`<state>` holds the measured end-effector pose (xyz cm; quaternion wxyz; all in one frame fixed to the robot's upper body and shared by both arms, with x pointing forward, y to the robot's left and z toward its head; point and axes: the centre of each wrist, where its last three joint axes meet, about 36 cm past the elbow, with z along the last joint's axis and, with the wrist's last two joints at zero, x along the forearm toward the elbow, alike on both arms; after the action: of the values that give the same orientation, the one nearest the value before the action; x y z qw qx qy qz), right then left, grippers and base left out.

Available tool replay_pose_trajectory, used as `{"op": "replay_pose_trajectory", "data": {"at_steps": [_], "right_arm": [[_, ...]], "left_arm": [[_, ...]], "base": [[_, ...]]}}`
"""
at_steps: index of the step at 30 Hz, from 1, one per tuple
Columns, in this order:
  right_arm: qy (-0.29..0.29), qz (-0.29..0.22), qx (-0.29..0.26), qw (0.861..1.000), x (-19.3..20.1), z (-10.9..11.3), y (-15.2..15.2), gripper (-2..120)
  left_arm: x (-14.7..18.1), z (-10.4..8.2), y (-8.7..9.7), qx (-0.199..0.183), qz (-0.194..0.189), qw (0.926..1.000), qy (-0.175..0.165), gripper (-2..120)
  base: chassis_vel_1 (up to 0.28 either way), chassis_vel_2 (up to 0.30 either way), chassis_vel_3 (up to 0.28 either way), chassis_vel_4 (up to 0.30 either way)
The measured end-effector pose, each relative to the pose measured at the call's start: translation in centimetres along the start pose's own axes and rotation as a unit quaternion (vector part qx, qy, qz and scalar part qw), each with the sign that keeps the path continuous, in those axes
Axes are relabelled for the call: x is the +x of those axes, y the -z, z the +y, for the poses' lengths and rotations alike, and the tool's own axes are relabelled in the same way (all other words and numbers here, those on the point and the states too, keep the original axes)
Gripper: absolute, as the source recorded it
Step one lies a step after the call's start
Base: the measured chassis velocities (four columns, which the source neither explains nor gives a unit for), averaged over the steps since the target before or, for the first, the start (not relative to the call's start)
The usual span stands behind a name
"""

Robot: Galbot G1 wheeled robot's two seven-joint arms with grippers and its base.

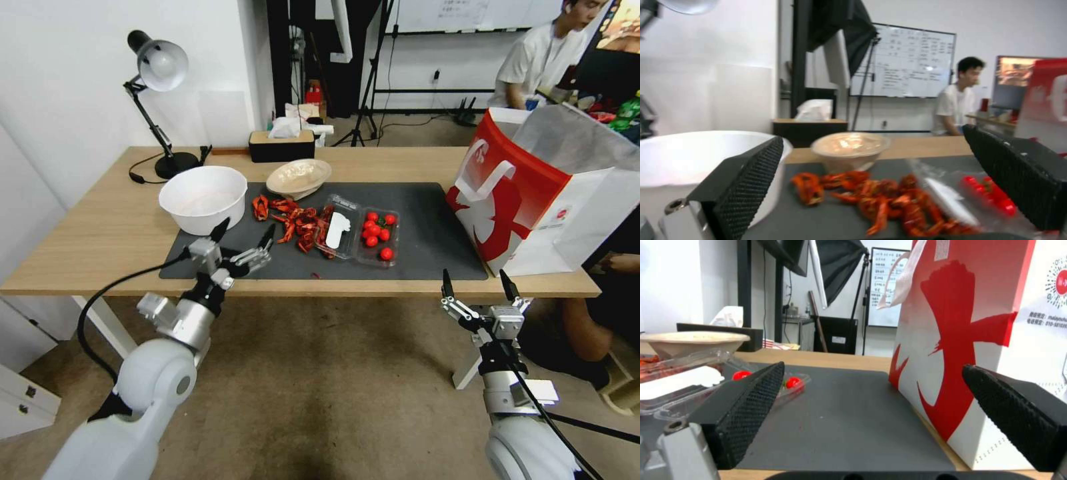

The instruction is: Pick up the trash from the table and place it into the takeout bag.

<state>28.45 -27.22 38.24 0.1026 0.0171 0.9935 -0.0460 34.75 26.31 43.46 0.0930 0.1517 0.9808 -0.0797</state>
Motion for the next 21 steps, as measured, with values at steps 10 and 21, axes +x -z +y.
{"op": "replay_pose_trajectory", "data": {"at_steps": [10,21], "right_arm": [[0.001,-0.003,0.000,1.000,-0.2,-0.1,0.1,100],[0.002,-0.008,0.001,1.000,-0.6,-0.3,0.2,100]], "left_arm": [[4.1,0.6,-2.5,-0.048,0.007,0.9972,0.056,100],[7.5,0.2,-4.9,-0.070,0.024,0.9929,0.093,100]], "base": [[0.000,0.000,0.000,0.000],[0.000,0.000,0.000,0.000]]}}
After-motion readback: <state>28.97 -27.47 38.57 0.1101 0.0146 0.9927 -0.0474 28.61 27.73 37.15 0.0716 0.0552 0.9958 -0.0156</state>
